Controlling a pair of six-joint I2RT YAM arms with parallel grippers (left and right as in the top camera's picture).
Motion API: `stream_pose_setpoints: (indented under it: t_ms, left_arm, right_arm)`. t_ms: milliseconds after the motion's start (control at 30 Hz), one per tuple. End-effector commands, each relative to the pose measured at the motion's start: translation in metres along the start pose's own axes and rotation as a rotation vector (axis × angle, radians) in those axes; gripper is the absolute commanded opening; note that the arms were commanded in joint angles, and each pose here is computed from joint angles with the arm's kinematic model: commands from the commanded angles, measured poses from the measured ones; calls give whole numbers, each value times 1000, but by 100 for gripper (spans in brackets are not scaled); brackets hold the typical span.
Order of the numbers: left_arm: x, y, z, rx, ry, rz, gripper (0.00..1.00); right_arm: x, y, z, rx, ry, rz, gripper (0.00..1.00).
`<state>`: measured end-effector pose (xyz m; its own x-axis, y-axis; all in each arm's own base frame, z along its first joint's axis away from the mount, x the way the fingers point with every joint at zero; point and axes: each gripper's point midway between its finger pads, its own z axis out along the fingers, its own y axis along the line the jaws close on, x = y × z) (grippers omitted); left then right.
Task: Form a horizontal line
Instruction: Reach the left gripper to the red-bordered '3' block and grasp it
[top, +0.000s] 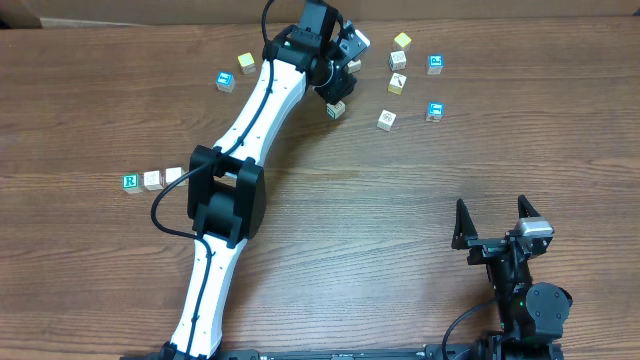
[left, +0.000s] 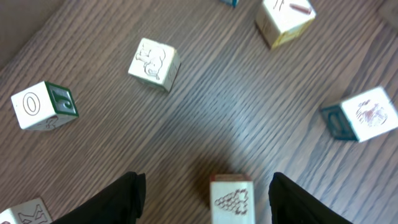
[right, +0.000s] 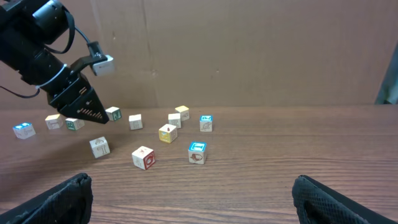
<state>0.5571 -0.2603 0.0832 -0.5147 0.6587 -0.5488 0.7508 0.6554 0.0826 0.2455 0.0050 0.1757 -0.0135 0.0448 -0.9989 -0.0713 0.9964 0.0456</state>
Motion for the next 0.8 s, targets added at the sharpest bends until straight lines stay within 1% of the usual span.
stream_pose_setpoints:
  t_ms: [0, 67, 233, 367, 500, 767]
  left_arm:
    - [1, 4, 5, 7, -3, 83, 64]
    - [5, 1, 9, 21, 6, 81, 66]
    - [20, -18, 24, 105, 47, 79, 66]
    - [33, -21, 37, 120, 83, 72, 67]
    - [37, -22, 43, 124, 90, 66, 67]
    - [34, -20, 46, 116, 76, 52, 58]
  right_arm:
    - [3, -1, 0, 2, 0, -5, 100]
    - [3, -1, 0, 2, 0, -4, 100]
    - [3, -1, 0, 2, 0, -5, 100]
    - [3, -1, 0, 2, 0, -5, 100]
    - [3, -1, 0, 2, 0, -5, 100]
    - [3, -1, 0, 2, 0, -5, 100]
